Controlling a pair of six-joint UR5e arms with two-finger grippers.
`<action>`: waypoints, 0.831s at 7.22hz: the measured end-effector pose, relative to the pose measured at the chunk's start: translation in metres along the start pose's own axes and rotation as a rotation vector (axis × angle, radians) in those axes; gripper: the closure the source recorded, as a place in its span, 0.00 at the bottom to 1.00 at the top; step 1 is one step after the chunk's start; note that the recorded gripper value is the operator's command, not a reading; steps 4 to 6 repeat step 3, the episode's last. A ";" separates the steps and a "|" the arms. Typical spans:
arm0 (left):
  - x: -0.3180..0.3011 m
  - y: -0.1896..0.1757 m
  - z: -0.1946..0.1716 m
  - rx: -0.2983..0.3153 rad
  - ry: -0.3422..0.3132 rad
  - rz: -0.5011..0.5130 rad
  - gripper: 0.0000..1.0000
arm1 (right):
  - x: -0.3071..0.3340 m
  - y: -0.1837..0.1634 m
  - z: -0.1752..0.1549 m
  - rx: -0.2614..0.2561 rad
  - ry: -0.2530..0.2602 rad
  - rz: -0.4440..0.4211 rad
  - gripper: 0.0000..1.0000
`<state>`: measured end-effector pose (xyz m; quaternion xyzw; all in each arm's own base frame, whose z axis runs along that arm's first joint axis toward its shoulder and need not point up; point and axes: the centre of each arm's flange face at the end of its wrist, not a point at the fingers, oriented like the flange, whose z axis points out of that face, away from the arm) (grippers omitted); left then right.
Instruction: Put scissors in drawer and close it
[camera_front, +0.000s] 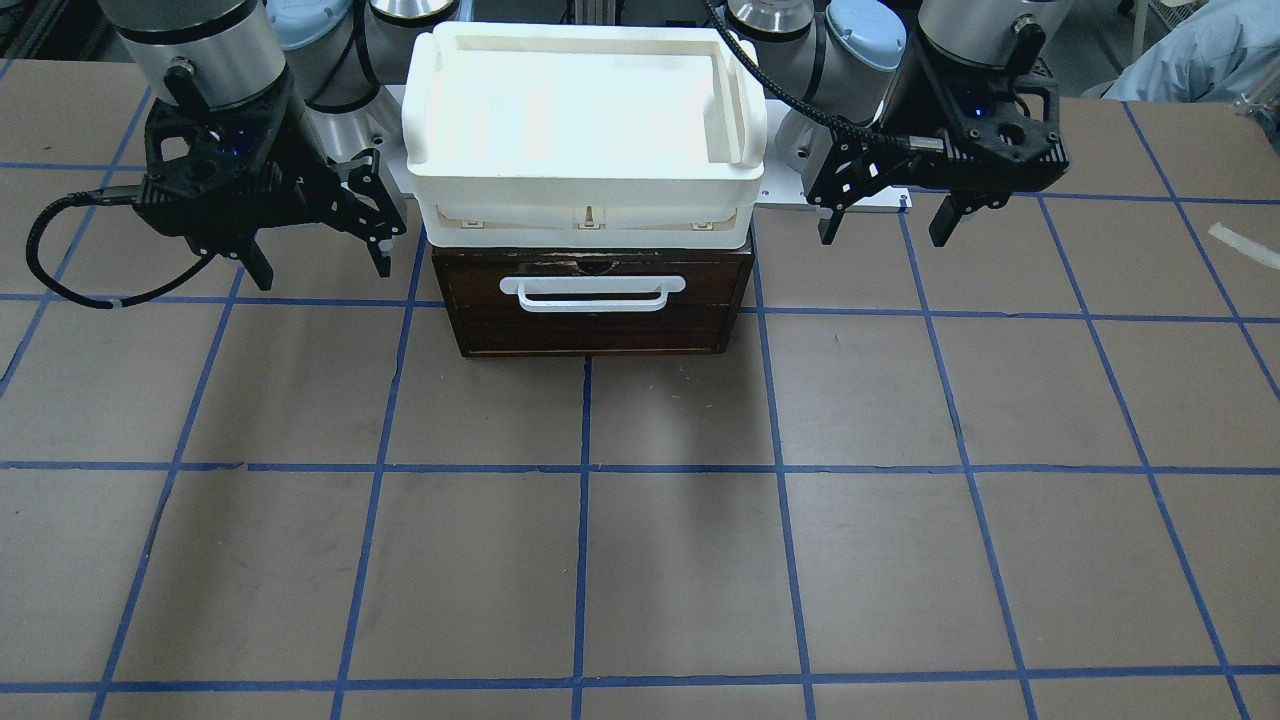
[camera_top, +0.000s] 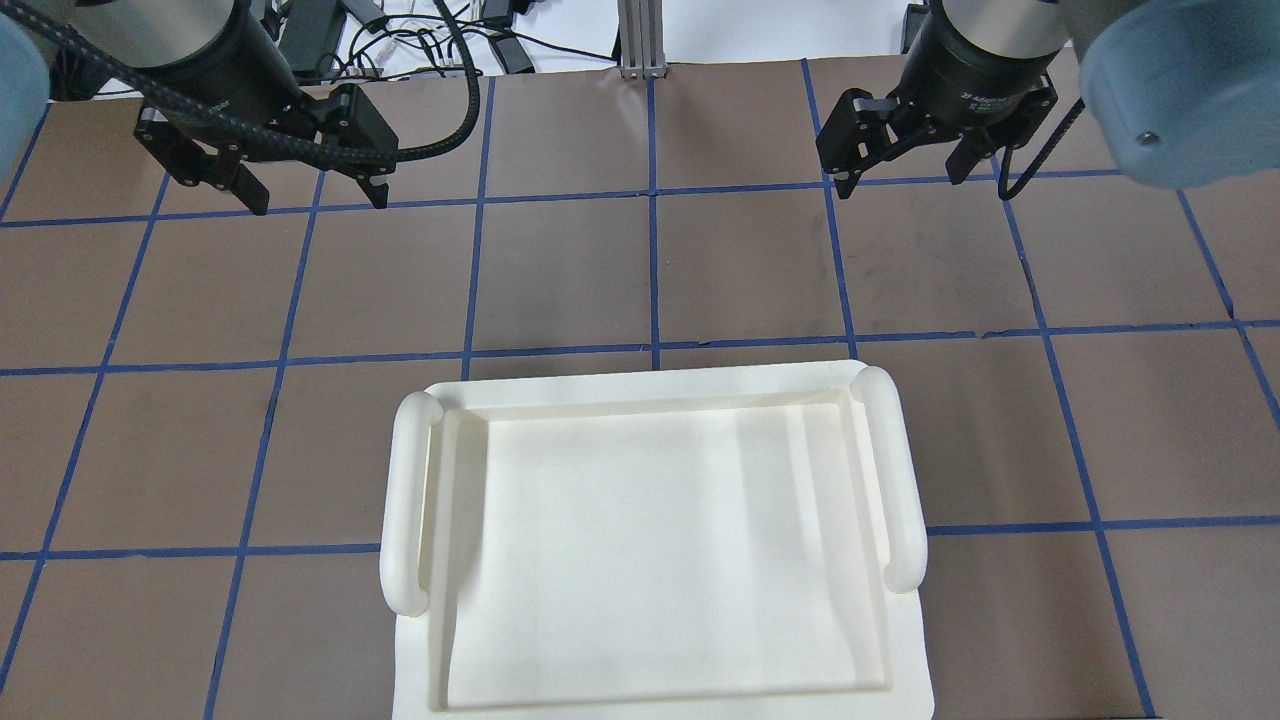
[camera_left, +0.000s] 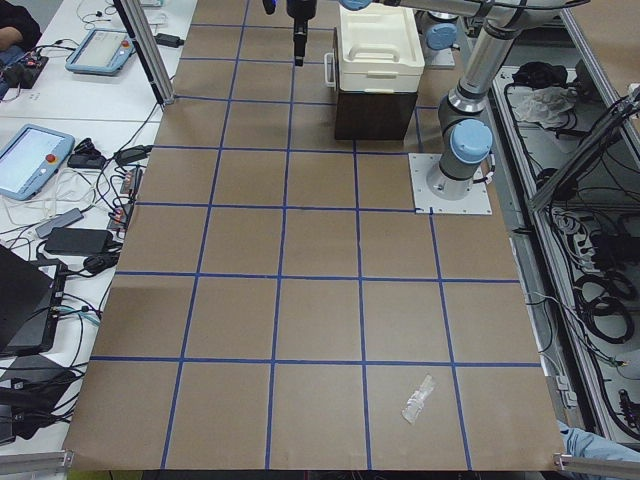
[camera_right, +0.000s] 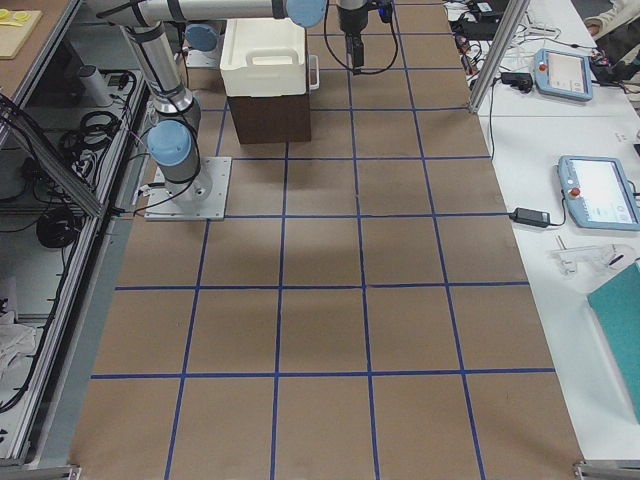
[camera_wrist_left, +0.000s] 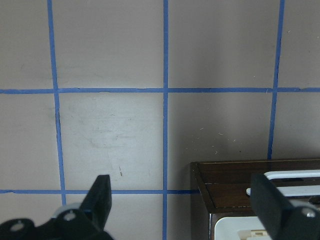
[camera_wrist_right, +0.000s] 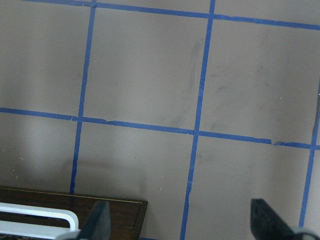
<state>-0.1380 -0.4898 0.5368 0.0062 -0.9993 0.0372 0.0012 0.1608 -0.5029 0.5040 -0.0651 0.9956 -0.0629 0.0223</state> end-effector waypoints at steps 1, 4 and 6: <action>0.000 0.000 0.000 0.000 0.000 0.001 0.00 | 0.000 0.000 0.000 0.000 0.000 -0.001 0.00; 0.000 0.002 -0.001 0.002 0.000 0.001 0.00 | 0.000 0.000 0.000 -0.001 0.001 -0.001 0.00; 0.000 0.002 -0.001 0.002 0.000 0.001 0.00 | 0.000 0.000 0.000 -0.001 0.001 -0.001 0.00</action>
